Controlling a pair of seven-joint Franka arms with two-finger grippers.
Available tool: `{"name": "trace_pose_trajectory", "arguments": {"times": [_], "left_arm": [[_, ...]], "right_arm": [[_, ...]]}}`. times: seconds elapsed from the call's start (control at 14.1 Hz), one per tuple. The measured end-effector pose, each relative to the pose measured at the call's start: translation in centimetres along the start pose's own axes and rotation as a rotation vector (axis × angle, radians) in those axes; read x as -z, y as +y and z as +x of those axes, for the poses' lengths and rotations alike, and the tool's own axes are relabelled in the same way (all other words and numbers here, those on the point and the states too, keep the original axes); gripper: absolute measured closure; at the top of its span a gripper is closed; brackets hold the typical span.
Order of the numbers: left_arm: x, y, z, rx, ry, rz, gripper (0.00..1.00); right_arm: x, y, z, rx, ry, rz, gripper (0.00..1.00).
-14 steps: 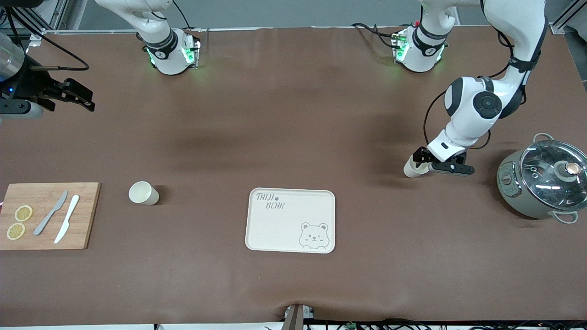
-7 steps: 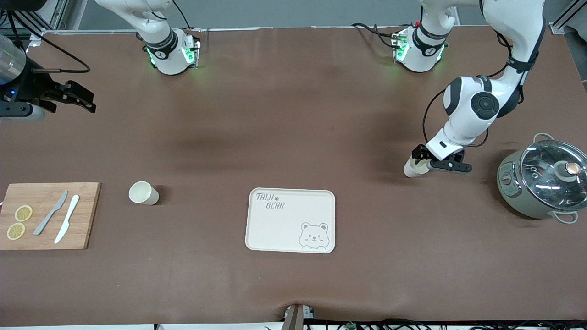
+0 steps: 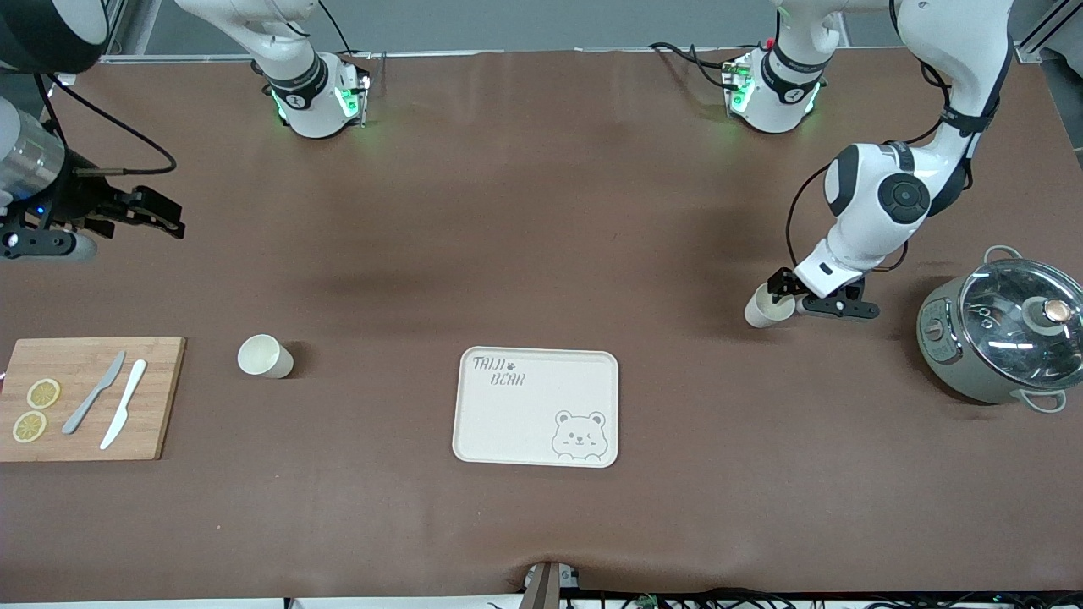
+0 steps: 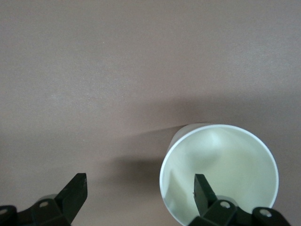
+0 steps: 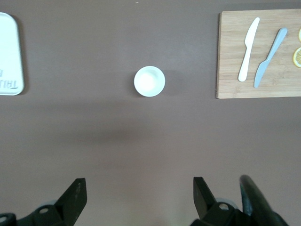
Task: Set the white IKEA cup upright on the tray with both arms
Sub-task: 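Close the left gripper on the cup while the right gripper reaches the other cup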
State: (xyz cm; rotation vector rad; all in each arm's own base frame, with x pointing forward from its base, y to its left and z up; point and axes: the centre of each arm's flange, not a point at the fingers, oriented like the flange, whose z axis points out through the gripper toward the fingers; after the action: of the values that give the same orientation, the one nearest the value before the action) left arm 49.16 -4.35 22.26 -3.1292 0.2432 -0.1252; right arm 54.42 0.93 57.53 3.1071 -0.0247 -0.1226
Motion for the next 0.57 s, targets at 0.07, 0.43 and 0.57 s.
{"name": "trace_pose_trajectory", "arguments": {"times": [0.07, 0.43, 0.57], "left_arm": [[0.0, 0.0, 0.0, 0.000, 0.000, 0.000, 0.00], [0.0, 0.0, 0.0, 0.000, 0.000, 0.000, 0.00], [0.0, 0.0, 0.0, 0.000, 0.000, 0.000, 0.04]], "right_arm": [[-0.4, 0.4, 0.4, -0.009, 0.007, -0.008, 0.00], [-4.2, 3.8, 1.9, -0.068, 0.068, -0.009, 0.00], [-6.4, 3.7, 2.3, -0.065, 0.090, -0.007, 0.00]]}}
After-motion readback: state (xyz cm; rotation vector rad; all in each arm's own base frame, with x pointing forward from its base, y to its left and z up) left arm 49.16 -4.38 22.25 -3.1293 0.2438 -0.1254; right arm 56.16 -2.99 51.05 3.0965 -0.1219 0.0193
